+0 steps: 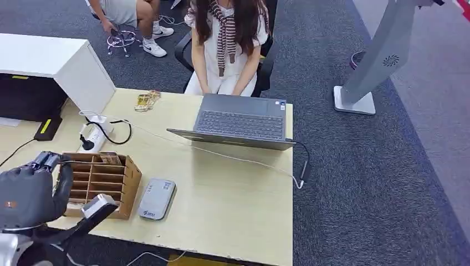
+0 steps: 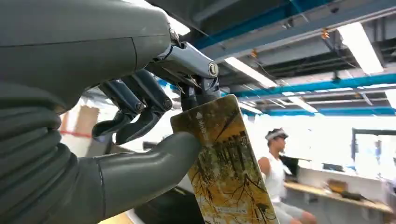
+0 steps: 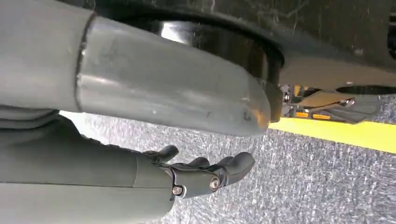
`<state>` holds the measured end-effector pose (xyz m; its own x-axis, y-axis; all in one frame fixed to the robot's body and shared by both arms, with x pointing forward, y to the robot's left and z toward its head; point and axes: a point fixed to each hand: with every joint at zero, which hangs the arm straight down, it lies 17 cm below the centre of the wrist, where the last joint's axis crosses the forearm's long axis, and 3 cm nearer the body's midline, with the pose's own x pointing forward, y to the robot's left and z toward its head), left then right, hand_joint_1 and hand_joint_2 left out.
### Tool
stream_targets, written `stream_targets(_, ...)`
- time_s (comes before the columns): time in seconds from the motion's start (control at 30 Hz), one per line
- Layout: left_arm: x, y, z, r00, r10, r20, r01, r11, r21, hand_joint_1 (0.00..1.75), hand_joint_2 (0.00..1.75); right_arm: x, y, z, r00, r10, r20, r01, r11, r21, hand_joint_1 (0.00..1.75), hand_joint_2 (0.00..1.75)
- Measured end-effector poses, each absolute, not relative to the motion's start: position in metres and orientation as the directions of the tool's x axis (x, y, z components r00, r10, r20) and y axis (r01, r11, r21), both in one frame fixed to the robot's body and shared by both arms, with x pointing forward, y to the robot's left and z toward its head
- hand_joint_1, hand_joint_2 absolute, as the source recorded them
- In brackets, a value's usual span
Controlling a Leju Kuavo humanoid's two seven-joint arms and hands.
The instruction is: Pass the card to the sensor for recognition and then transmit it.
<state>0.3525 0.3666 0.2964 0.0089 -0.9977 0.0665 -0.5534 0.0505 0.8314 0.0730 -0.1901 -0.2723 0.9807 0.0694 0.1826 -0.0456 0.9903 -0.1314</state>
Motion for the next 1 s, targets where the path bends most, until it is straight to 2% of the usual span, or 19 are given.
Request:
stream_targets(0.2,0.436,0.398,0.309,0.190,-0.980,-0.066,-0.533,-0.160,0.831,1.75,1.75,0.077,-0.182,-0.271,0.968,0.166,0.189,-0.146,0.983,-0.116,0.00,0.00)
stream_targets(0.43,0.515,0.415,0.302,0.255,-0.963,-0.089,-0.428,-0.195,0.882,1.75,1.75,0.077,-0.181,-0.271,0.957,0.225,0.182,-0.206,0.972,-0.117,0.00,0.00)
stream_targets(0.63,0.539,0.401,0.290,0.241,-0.964,-0.114,-0.385,-0.203,0.900,1.75,1.75,0.078,-0.179,-0.271,0.952,0.242,0.188,-0.223,0.968,-0.113,0.00,0.00)
stream_targets(1.0,0.546,0.388,0.274,0.217,-0.966,-0.139,-0.351,-0.210,0.913,1.75,1.75,0.078,-0.179,-0.271,0.951,0.245,0.189,-0.227,0.967,-0.112,0.00,0.00)
